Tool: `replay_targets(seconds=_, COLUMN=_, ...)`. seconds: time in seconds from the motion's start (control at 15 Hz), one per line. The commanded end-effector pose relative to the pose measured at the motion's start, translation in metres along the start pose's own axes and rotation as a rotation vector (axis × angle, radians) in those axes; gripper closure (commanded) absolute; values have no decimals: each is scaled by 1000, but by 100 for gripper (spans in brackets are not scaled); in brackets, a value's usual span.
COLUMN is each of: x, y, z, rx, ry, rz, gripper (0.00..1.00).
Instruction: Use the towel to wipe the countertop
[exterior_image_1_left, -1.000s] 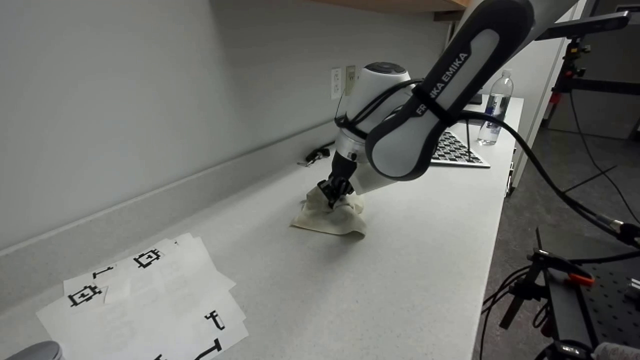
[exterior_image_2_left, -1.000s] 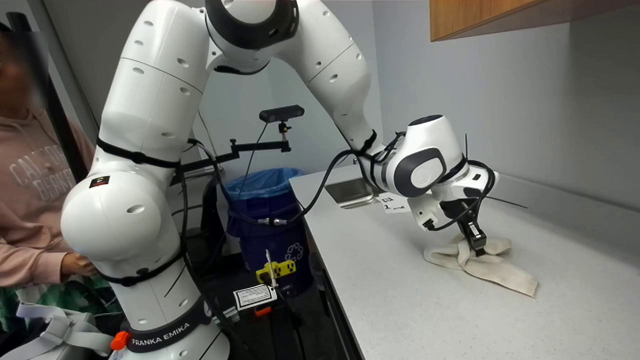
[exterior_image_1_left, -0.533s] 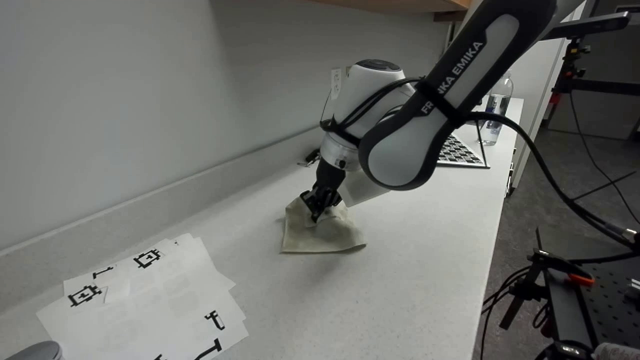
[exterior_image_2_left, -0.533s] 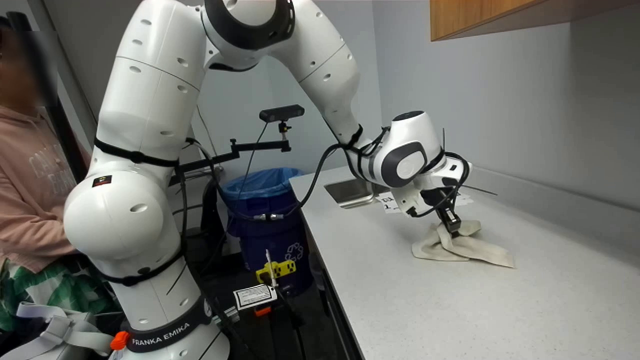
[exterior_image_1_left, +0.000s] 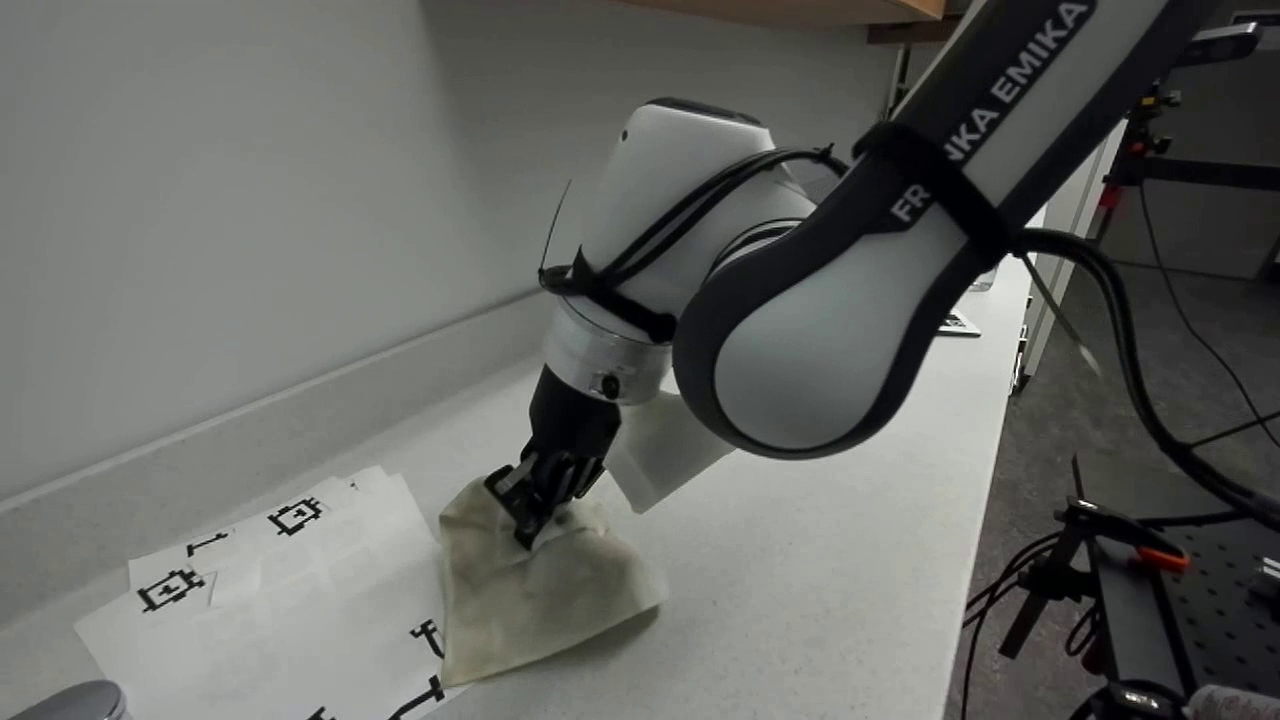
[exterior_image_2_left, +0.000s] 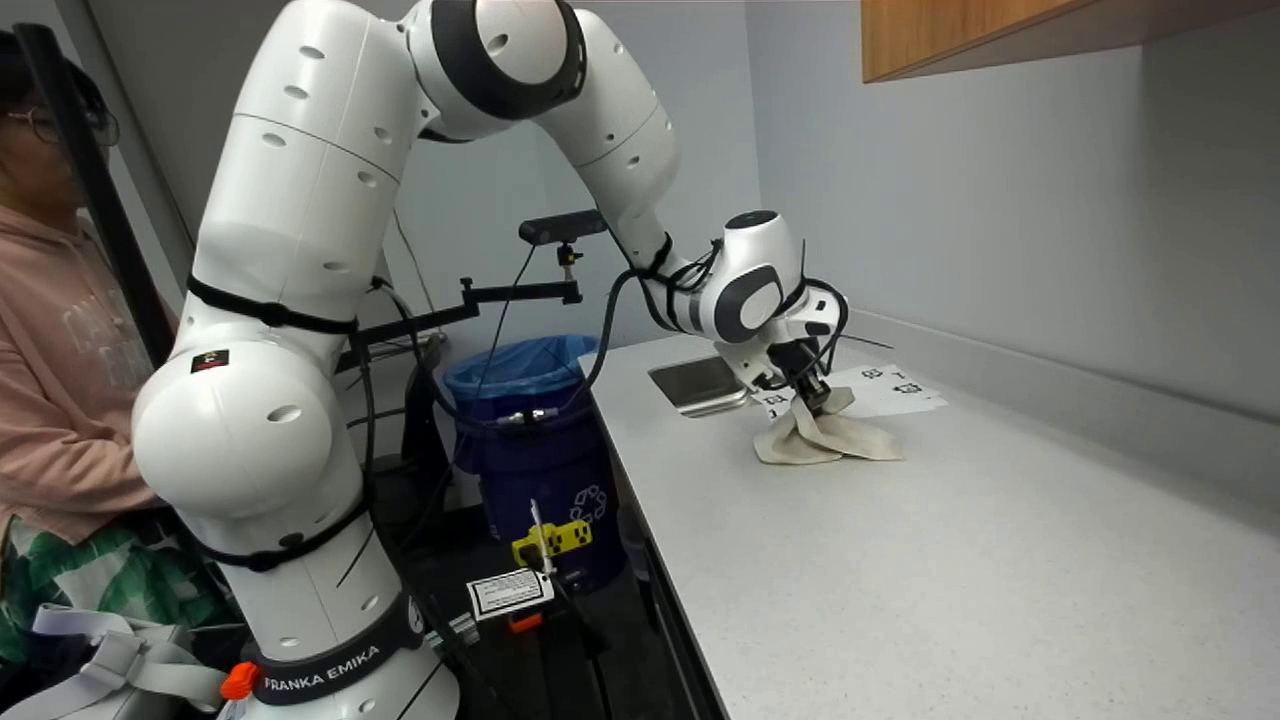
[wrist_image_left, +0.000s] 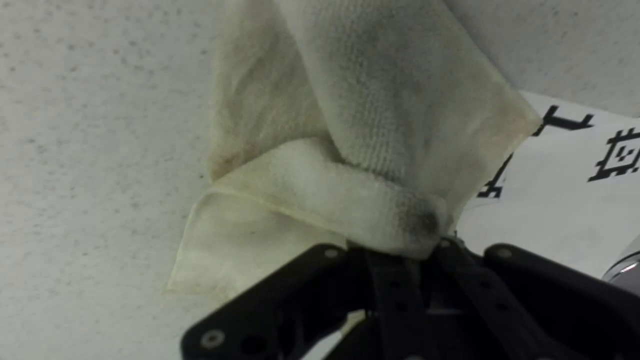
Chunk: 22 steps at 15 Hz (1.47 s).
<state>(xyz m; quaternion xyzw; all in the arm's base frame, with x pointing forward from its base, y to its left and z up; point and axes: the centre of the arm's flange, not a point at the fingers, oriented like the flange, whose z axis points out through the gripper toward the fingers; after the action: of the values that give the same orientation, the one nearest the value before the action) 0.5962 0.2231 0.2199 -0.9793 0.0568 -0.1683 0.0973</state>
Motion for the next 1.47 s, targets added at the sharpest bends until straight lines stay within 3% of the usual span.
replay_targets(seconds=0.0, x=1, y=5, z=5, rx=-9, ry=-45, rz=-28, gripper=98)
replay_targets(seconds=0.47, x=-3, y=74, z=16, rx=-63, ry=-67, rz=69, gripper=98)
replay_targets(seconds=1.13, x=-6, y=213, z=-26, rx=-176, ry=40, rz=369, gripper=98)
replay_targets(seconds=1.4, x=-12, y=244, z=-41, rx=-197, ry=59, rz=455, gripper=98)
